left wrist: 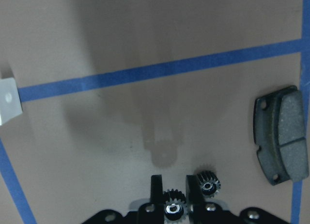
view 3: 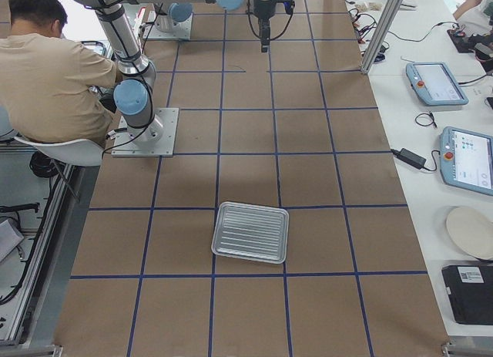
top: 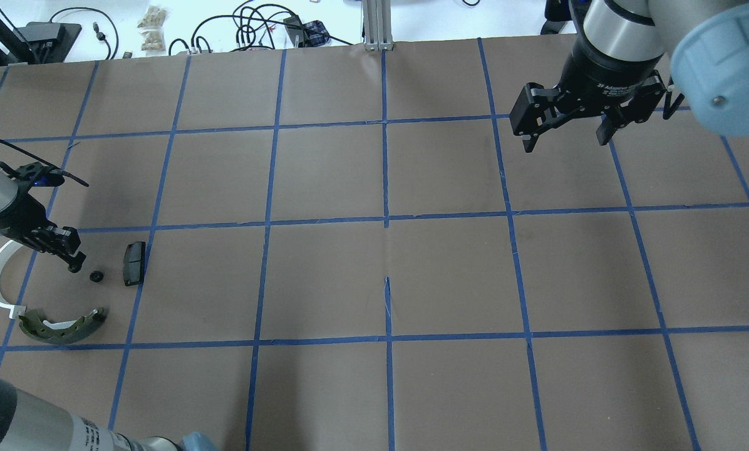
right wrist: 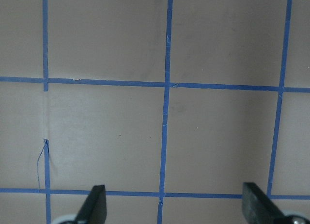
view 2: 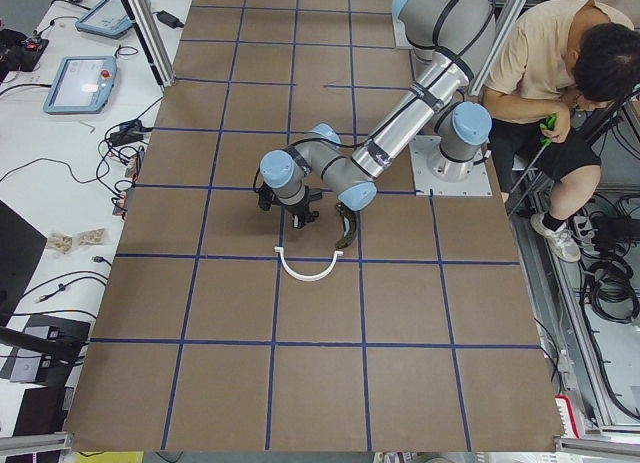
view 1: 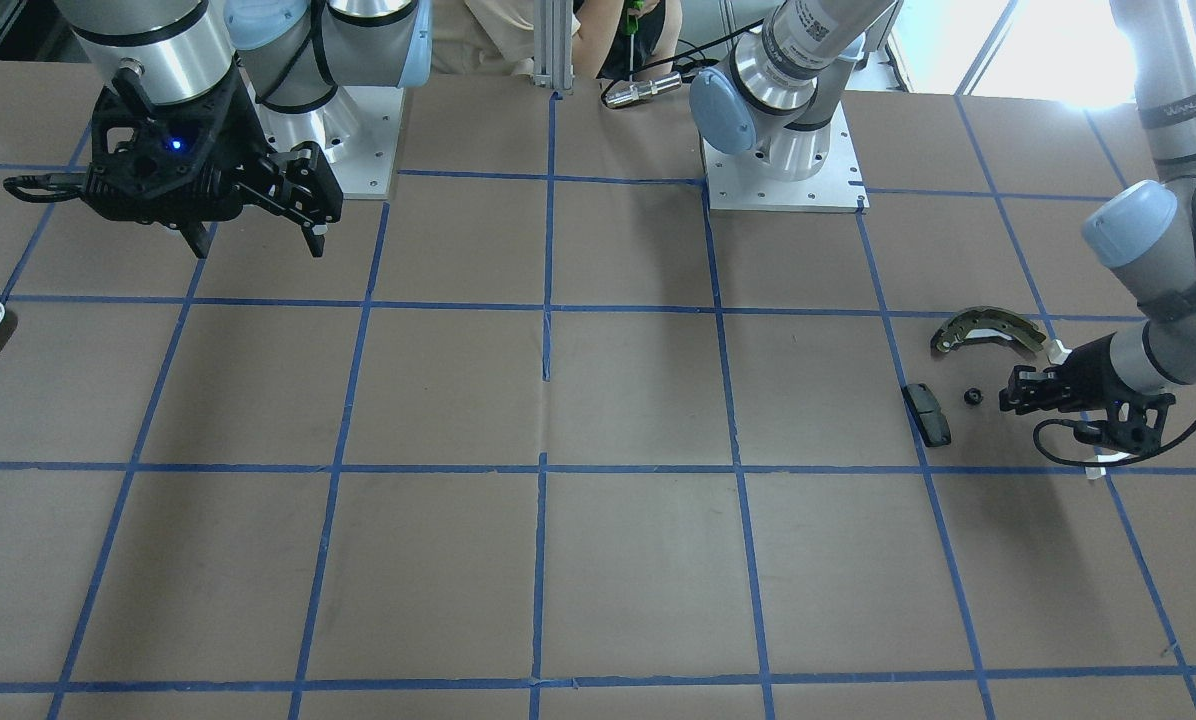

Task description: Place bearing gear from tray to pile

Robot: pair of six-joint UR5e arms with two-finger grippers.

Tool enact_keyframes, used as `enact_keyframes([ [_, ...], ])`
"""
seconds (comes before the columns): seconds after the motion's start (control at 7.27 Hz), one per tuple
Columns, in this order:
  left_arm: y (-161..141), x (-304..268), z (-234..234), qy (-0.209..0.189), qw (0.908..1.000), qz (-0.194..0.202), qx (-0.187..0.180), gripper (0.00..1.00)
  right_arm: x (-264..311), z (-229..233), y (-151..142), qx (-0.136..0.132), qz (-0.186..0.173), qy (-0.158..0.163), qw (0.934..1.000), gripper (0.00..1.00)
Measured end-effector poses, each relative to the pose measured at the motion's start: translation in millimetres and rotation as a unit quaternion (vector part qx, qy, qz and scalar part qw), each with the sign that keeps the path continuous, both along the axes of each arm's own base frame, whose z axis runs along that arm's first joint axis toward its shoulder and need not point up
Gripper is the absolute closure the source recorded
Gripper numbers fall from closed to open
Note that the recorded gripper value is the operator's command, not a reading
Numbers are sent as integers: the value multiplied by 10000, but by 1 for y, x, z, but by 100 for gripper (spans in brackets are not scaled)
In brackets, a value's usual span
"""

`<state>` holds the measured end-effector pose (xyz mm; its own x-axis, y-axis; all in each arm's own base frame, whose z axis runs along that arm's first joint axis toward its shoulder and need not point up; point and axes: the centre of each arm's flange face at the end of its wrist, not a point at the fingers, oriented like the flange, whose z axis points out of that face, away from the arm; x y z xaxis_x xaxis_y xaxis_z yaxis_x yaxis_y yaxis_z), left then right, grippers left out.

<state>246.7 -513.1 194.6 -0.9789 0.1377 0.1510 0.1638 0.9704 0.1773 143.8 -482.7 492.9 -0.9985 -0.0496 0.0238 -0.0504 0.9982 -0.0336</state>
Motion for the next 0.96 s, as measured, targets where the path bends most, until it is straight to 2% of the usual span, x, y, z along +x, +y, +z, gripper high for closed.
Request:
enact_keyframes([
  [0.69,7,3,-5,47,10000,38,76,100,1,0,0,-1,15,0,10000,0],
  [0.83,10,5,-7,59,9999,53,101,48,1,0,0,-2,15,0,10000,0],
  [0.96,13,5,-9,65,9999,63,120,41,1,0,0,-7,16,0,10000,0],
])
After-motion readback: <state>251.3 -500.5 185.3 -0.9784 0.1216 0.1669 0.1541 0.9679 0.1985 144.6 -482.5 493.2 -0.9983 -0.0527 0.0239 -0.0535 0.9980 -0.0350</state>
